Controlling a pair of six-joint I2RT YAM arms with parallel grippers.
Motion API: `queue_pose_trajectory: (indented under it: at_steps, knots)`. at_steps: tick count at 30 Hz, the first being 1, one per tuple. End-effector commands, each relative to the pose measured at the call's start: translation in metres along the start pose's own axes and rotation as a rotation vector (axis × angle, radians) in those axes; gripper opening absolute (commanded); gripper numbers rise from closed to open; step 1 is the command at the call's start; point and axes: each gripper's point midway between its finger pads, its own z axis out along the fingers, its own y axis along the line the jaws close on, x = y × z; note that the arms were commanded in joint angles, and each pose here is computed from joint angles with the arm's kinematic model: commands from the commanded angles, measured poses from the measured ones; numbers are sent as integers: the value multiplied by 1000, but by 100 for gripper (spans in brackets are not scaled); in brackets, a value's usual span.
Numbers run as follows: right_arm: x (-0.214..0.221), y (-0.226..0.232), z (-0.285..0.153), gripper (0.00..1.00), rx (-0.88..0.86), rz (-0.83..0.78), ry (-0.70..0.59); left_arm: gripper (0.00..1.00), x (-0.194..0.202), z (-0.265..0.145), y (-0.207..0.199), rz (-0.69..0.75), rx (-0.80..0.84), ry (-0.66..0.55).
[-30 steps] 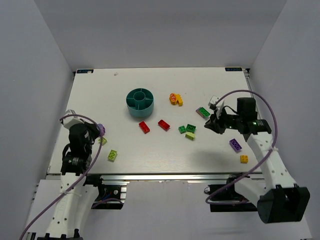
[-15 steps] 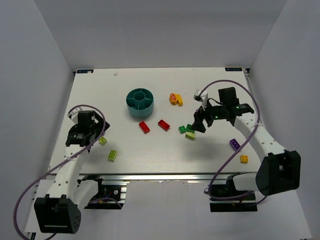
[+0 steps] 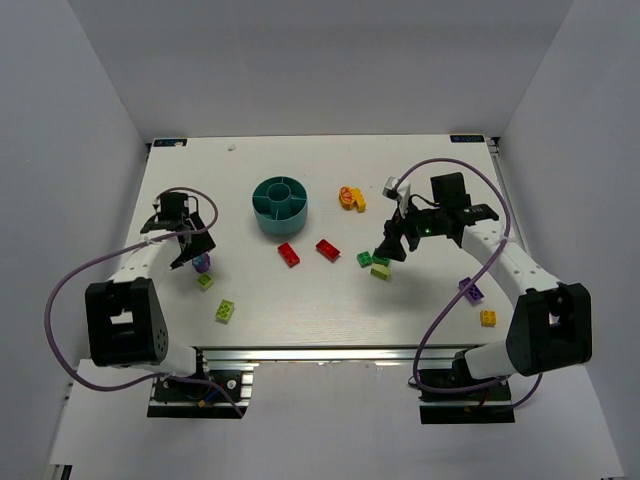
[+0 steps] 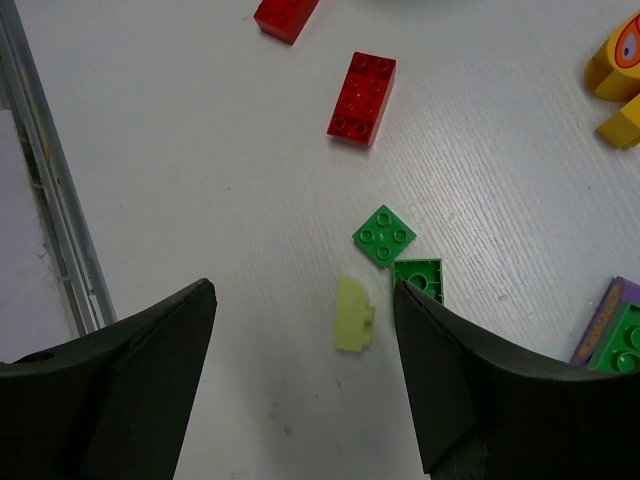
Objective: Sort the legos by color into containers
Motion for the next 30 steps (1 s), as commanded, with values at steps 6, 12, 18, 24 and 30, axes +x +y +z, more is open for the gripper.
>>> queue_pose_trajectory:
  at_steps: [6,12,18,24,30]
  knots:
    - [-13,-3,3,76,-11,-9,-27,81,-14,23,-20,197,105,-20]
    - [-12,-5,3,76,-4,0,-13,77,-15,34,-14,269,47,44]
    - [-11,-8,3,76,6,-2,-9,71,-7,39,-6,310,10,106]
    - [-13,-10,5,76,3,-9,-6,69,0,42,-8,310,25,131]
    - [-15,-12,5,75,-1,-10,-7,58,-3,42,-11,308,37,126]
